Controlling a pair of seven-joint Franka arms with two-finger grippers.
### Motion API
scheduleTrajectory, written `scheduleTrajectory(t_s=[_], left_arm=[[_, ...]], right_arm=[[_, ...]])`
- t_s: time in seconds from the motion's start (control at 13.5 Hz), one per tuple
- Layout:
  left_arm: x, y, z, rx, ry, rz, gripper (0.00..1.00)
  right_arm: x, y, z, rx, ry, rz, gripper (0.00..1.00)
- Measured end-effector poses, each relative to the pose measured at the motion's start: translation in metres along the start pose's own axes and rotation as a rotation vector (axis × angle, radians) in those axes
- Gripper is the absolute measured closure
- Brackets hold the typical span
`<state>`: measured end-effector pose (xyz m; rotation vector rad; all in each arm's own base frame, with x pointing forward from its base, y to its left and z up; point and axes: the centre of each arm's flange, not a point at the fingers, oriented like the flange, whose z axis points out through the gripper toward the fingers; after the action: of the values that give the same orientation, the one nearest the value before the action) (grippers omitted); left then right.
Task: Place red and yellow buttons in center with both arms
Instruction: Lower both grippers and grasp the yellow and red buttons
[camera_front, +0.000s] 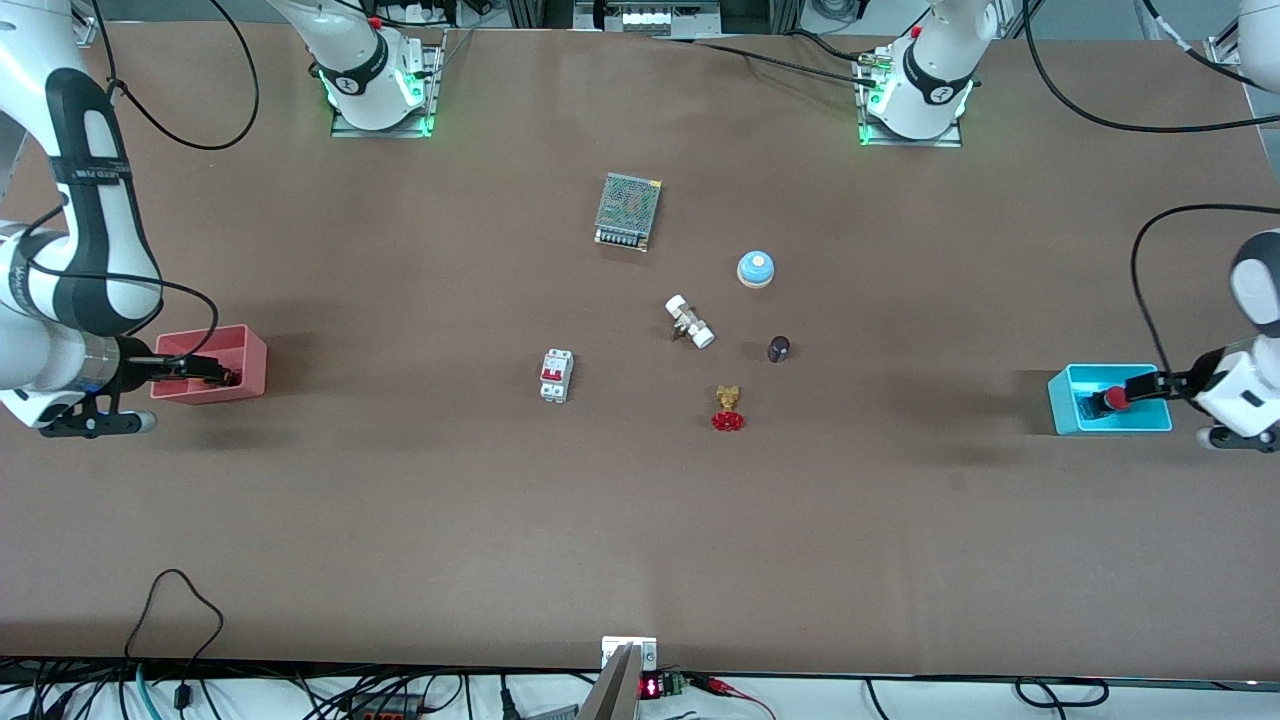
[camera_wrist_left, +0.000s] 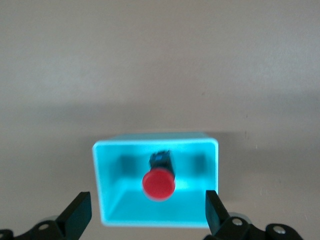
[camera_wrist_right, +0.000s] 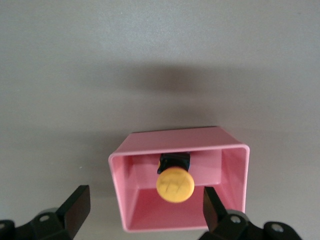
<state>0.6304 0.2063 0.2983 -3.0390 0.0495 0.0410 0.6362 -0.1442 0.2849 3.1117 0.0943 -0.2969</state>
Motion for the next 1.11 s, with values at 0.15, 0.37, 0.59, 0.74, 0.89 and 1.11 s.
scheduleTrajectory(t_s=[0.15, 0.37, 0.59, 0.74, 0.89, 1.11], left_arm=[[-0.008, 0.005, 0.026, 0.004, 0.046, 0.025, 0.00], [-0.020, -0.002, 0.048, 0.004, 0.065, 0.035, 0.00], [-0.023, -0.002, 0.055, 0.000, 0.055, 0.037, 0.00], [-0.025, -0.002, 0.063, -0.005, 0.044, 0.036, 0.00], [-0.027, -0.002, 0.074, -0.012, 0.029, 0.034, 0.09], [-0.030, -0.007, 0.085, -0.016, 0.028, 0.026, 0.22]], right_arm=[[0.002, 0.001, 0.007, -0.011, -0.002, -0.011, 0.00], [0.003, 0.003, 0.016, -0.046, -0.024, -0.036, 0.00], [0.003, 0.004, 0.021, -0.062, -0.038, -0.050, 0.00], [0.003, 0.004, 0.028, -0.061, -0.048, -0.052, 0.00], [0.004, 0.004, 0.037, -0.058, -0.061, -0.053, 0.00], [0.003, 0.007, 0.048, -0.062, -0.081, -0.060, 0.00]])
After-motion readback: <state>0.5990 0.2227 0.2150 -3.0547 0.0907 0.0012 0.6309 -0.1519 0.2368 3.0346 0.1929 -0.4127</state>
